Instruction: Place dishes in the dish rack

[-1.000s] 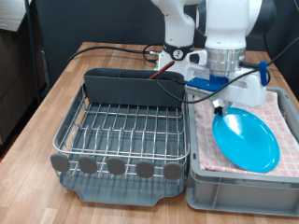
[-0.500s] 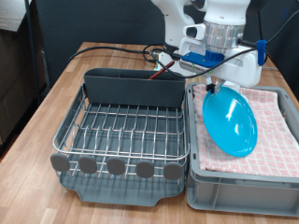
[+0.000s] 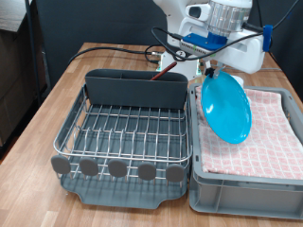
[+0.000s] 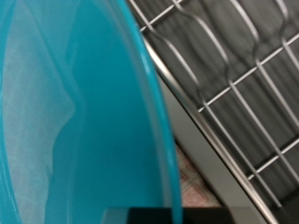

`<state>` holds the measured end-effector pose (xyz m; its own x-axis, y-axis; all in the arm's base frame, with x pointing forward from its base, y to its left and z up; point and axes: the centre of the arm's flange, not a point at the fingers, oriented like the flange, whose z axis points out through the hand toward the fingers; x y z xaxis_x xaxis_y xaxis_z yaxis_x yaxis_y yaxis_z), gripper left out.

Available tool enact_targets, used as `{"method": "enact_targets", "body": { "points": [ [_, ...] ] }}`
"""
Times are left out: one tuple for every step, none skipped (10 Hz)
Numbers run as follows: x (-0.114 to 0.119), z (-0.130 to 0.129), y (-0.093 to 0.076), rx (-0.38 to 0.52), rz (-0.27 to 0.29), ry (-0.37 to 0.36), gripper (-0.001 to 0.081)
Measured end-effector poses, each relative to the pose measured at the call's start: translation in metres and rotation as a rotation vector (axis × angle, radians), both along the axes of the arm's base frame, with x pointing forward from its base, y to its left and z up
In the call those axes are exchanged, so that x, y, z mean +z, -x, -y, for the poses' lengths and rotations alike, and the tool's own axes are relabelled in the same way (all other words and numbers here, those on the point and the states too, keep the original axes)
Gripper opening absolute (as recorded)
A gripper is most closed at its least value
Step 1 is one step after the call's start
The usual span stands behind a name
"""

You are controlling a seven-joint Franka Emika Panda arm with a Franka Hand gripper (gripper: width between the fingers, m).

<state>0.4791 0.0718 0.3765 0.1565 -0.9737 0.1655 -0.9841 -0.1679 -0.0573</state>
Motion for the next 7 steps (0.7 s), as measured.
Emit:
{"method": "enact_targets", "body": {
  "points": [
    [0.009, 0.0, -0.001, 0.007, -0.004, 0.017, 0.0019],
    [0.017, -0.001, -0.002, 0.014, -0.011, 0.031, 0.0019],
    [0.024, -0.001, -0.003, 0.022, -0.022, 0.045, 0.0019],
    [0.031, -0.002, -0.004, 0.026, -0.031, 0.059, 0.0019],
    [0.036, -0.002, -0.005, 0.028, -0.035, 0.067, 0.0019],
    [0.041, -0.003, -0.006, 0.029, -0.04, 0.072, 0.0019],
    [0.044, -0.003, -0.007, 0.033, -0.043, 0.076, 0.0019]
  ]
}}
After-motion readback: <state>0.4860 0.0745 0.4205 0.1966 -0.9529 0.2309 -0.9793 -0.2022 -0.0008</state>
